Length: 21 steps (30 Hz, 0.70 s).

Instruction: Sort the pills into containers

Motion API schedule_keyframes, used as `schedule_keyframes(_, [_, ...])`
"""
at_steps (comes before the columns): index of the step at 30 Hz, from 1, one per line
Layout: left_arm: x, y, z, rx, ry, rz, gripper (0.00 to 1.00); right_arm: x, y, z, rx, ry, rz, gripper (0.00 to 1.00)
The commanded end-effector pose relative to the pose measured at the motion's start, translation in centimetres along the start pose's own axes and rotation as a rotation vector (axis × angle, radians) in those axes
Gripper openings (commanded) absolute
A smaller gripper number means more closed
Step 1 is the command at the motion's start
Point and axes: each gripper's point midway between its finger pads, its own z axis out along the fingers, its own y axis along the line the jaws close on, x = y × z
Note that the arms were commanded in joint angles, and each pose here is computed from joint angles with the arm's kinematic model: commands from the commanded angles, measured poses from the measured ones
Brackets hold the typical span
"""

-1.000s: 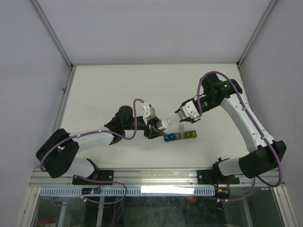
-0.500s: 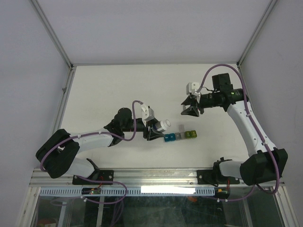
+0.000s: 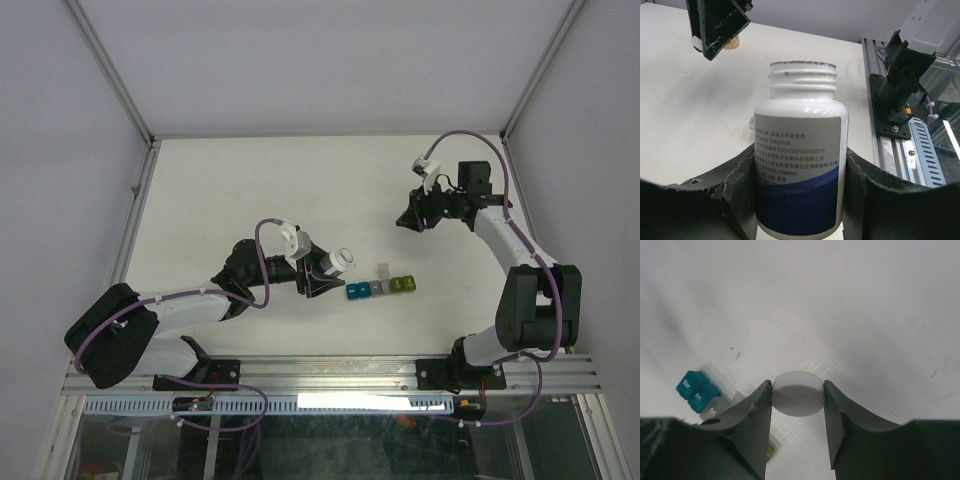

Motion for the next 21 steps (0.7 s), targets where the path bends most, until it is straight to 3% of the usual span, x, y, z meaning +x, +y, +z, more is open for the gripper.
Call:
schedule_keyframes(1, [-2.8, 0.1, -0.5, -0.03, -0.111, 0.049, 0.0, 0.6, -5.0, 0.0, 0.224, 0.045, 0.019, 0.21])
schedule_keyframes(13, [-2.4, 0.3, -1.6, -0.08, -0.149, 0.049, 0.0, 4.3, -9.3, 1.1, 0.398, 0.154, 0.164, 0.24])
schedule_keyframes(21, [-2.2, 0.4, -1.8, -0.092, -0.156, 0.046, 0.0, 5.7, -9.9, 1.8, 0.404, 0.199, 0.218, 0.37])
